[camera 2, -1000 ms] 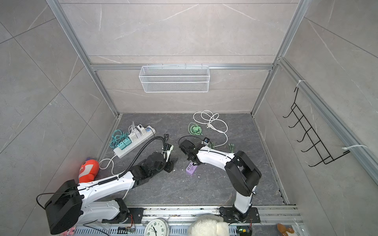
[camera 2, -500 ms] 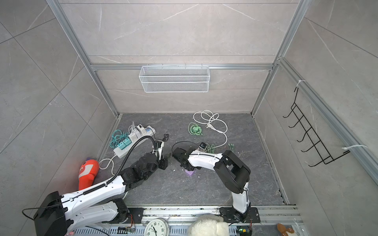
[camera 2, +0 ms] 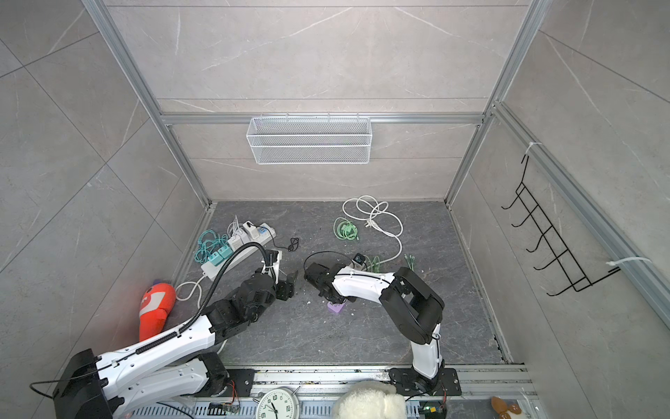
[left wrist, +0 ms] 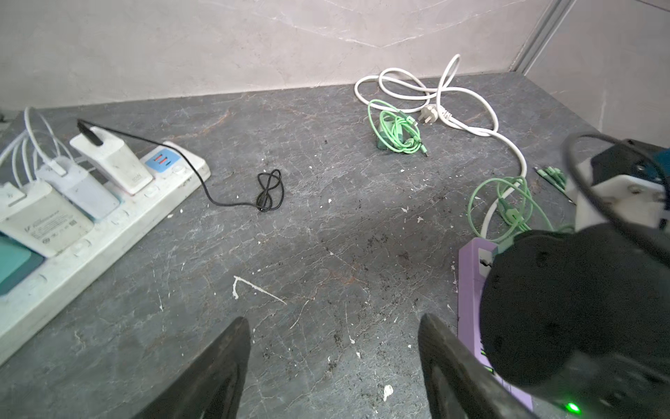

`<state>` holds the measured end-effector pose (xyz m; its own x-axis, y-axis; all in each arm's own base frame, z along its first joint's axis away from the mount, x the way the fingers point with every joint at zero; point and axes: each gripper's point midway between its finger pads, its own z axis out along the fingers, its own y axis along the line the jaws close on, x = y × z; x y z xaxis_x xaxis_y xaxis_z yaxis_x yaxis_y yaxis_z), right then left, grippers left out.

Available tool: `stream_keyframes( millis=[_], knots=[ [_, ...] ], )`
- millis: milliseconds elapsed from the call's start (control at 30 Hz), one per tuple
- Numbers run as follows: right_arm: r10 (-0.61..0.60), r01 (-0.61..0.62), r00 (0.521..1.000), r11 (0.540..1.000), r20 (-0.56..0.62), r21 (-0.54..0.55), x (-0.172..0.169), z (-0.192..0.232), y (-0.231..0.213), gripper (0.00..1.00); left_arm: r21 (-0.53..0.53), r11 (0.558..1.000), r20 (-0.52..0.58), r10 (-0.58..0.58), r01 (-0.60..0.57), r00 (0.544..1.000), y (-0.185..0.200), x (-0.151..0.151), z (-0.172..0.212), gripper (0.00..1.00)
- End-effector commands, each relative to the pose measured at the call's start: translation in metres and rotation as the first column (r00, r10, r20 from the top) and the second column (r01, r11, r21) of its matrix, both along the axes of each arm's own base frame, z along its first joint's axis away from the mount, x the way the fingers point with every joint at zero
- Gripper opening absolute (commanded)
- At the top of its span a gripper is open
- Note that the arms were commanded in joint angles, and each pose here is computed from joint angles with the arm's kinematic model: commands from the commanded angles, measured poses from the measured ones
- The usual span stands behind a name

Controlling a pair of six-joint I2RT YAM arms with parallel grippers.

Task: Insert the plug

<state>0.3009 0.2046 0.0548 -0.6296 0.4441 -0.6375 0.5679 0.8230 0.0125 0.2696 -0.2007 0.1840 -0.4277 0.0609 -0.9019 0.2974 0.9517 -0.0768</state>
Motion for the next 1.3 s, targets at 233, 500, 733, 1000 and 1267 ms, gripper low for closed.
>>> stream_keyframes(
  millis=[233,500,733,1000,1267],
  knots=[
    [0.096,-0.095,0.995,0.995,-0.01,0.029,-0.008,0.067,0.002,0.58,0.041,0.99,0.017,0.134,-0.135,0.991,0.008,0.023,-0.006,0.94],
    [0.176,-0.178,0.984,0.981,0.03,0.072,-0.025,0.102,-0.019,0.62,0.086,0.989,-0.018,0.126,-0.124,0.992,-0.018,0.087,-0.011,0.96],
    [0.316,-0.311,0.946,0.948,-0.071,0.073,-0.022,0.118,-0.068,0.63,0.143,0.988,-0.062,-0.045,0.054,0.997,-0.096,0.164,-0.024,0.94],
    [0.35,-0.336,0.932,0.932,-0.093,0.139,-0.014,0.1,-0.104,0.63,0.099,0.985,-0.179,-0.124,0.143,0.976,-0.167,0.217,-0.056,0.94],
    [0.382,-0.357,0.918,0.912,-0.103,0.202,-0.009,0.084,-0.112,0.63,0.139,0.952,-0.238,-0.235,0.273,0.942,-0.202,0.234,-0.089,0.94]
  ],
)
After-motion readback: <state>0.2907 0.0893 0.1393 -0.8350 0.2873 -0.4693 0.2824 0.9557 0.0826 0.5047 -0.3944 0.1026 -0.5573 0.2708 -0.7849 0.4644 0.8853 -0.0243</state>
